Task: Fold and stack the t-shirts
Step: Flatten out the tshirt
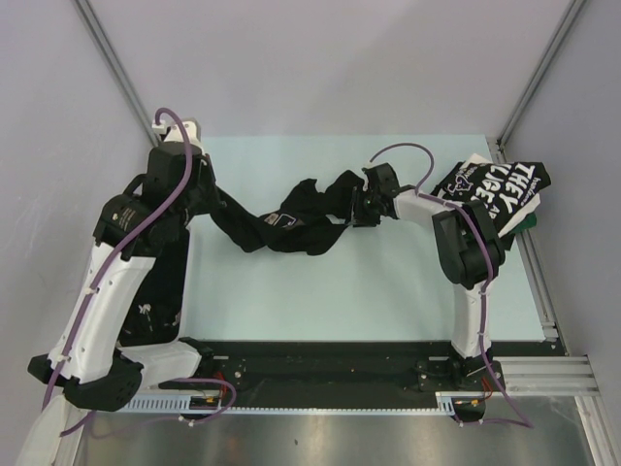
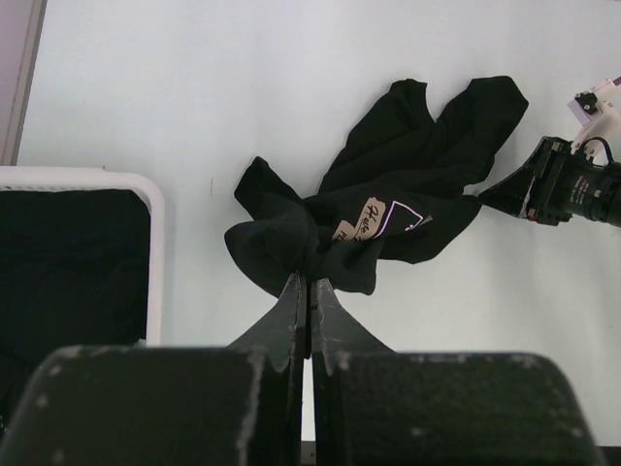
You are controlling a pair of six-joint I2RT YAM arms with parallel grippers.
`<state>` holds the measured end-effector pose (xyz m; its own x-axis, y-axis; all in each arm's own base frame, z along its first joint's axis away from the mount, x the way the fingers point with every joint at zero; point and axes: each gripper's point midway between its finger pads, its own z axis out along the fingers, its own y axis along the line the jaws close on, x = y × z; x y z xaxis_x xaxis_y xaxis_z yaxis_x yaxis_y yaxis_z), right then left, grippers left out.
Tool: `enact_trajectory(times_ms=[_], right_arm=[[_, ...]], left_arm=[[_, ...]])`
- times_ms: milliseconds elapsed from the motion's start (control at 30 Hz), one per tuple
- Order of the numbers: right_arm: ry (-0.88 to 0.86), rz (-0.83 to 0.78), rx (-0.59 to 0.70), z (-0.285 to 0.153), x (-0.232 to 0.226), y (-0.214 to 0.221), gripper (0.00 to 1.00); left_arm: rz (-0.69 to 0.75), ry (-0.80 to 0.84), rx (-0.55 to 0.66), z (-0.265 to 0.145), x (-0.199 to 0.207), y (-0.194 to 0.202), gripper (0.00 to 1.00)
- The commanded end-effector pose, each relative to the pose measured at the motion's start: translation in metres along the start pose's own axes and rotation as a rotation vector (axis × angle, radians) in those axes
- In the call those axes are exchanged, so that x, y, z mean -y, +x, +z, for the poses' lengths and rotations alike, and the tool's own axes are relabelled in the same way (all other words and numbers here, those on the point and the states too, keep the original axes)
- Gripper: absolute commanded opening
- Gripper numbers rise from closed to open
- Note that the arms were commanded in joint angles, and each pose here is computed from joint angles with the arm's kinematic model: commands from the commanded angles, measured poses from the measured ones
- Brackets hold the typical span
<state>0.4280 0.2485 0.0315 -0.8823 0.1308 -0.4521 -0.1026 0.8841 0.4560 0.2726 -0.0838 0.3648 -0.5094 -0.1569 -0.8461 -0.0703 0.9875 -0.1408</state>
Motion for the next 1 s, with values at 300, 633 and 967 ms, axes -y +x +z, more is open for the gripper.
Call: enact_trajectory(times_ms=[300,633,967], right_arm=[[-0.067,0.014,0.02,0.011,-0.016,0.002,0.37],[-0.073,0.015,0.006,0.017,-0.017,0.007,0.36],[-0.096,0.002,0.016,0.007,-0.019,-0.001,0.0]], left_arm=[[-0.037,-0.007,0.04,-0.008,-0.002,-0.014,0.0],[-0.028,-0.011,0.042,-0.009,-0.003,-0.016,0.0],[-0.03,-0.022,0.053,-0.007,-0.006,-0.013,0.0]])
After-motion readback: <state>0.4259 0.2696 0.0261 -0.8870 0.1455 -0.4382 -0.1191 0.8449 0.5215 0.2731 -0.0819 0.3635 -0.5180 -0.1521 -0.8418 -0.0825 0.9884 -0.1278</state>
